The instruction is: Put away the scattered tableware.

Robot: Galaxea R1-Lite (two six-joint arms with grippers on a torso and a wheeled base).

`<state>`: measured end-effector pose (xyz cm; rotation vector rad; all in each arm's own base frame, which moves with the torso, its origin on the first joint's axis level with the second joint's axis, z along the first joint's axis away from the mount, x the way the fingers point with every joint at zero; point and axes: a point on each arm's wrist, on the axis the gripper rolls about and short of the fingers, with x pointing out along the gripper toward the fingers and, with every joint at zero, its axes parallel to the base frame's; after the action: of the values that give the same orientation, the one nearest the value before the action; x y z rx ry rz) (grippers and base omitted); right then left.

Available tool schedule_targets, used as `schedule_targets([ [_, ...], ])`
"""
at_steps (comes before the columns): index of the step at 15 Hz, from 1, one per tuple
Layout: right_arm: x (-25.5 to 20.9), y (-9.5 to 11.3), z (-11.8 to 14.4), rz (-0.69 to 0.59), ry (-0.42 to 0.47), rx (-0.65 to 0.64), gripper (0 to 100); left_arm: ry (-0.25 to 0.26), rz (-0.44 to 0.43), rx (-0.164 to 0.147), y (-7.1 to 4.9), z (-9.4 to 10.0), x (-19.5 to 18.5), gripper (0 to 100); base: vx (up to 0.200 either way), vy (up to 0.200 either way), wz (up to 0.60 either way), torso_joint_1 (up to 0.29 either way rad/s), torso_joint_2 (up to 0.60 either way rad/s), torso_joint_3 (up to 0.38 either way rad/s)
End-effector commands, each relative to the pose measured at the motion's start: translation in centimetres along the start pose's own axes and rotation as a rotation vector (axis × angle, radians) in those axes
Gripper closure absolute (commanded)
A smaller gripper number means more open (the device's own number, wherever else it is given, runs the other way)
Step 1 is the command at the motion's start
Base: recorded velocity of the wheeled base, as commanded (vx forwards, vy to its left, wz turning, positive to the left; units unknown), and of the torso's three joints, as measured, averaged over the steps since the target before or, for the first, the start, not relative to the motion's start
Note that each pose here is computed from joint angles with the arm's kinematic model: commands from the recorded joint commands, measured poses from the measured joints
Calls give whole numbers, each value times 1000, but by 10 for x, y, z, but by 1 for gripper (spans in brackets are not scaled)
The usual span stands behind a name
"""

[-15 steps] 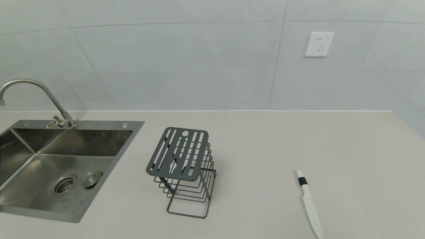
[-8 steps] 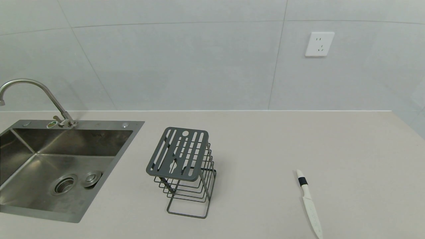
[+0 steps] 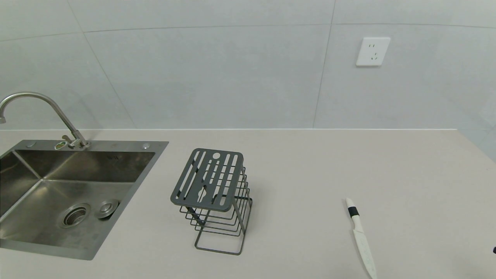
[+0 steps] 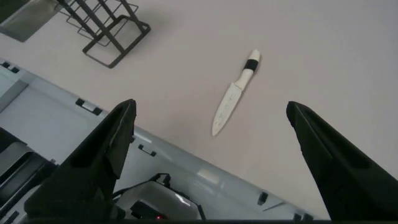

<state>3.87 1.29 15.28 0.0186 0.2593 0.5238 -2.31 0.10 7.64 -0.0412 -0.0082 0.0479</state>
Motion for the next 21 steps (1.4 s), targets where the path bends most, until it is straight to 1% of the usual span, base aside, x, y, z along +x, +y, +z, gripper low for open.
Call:
schedule_targets([
  [1, 28, -9, 4, 53, 106, 31, 0, 1, 1, 0, 0, 0, 0, 0, 0, 0, 0, 0, 0, 0],
  [2, 32, -10, 5, 63, 121, 34, 0, 1, 1, 0, 0, 0, 0, 0, 0, 0, 0, 0, 0, 0],
  [5, 48, -12, 5, 103, 205, 49, 0, 1, 1, 0, 0, 0, 0, 0, 0, 0, 0, 0, 0, 0],
  [6, 60, -15, 6, 98, 254, 64, 0, 1, 1, 0, 0, 0, 0, 0, 0, 0, 0, 0, 0, 0],
  [7, 67, -18, 9, 95, 277, 72, 0, 1, 1, 0, 0, 0, 0, 0, 0, 0, 0, 0, 0, 0],
  [9, 97, -27, 19, 95, 347, 104, 0, 1, 1, 0, 0, 0, 0, 0, 0, 0, 0, 0, 0, 0],
  [10, 105, -30, 19, 96, 372, 112, 0, 1, 1, 0, 0, 0, 0, 0, 0, 0, 0, 0, 0, 0],
  [11, 117, -33, 13, 98, 429, 127, 0, 1, 1, -2, 0, 0, 0, 0, 0, 0, 0, 0, 0, 0],
  [12, 125, -32, 8, 89, 475, 122, 0, 1, 1, -2, 0, 0, 0, 0, 0, 0, 0, 0, 0, 0],
  [13, 131, -30, 4, 52, 513, 109, 0, 1, 1, -2, 0, 0, 0, 0, 0, 0, 0, 0, 0, 0],
  [14, 135, -30, 1, 24, 533, 95, 0, 1, 1, -2, 0, 0, 0, 0, 0, 0, 0, 0, 0, 0],
  [17, 151, -16, -1, 36, 578, 66, 0, 1, 1, -2, 0, 0, 0, 0, 0, 0, 0, 0, 0, 0],
  [18, 163, -4, -6, -29, 621, 84, 0, 1, 1, -2, 0, 0, 0, 0, 0, 0, 0, 0, 0, 0],
  [19, 171, 6, -10, -68, 647, 112, 0, 1, 1, -2, 0, 0, 0, 0, 0, 0, 0, 0, 0, 0],
  [20, 179, 14, -12, -111, 658, 126, 0, 1, 1, -2, 0, 0, 0, 0, 0, 0, 0, 0, 0, 0],
  [21, 188, 17, -13, -165, 659, 122, 0, 1, 1, -3, 0, 0, 0, 0, 0, 0, 0, 0, 0, 0],
])
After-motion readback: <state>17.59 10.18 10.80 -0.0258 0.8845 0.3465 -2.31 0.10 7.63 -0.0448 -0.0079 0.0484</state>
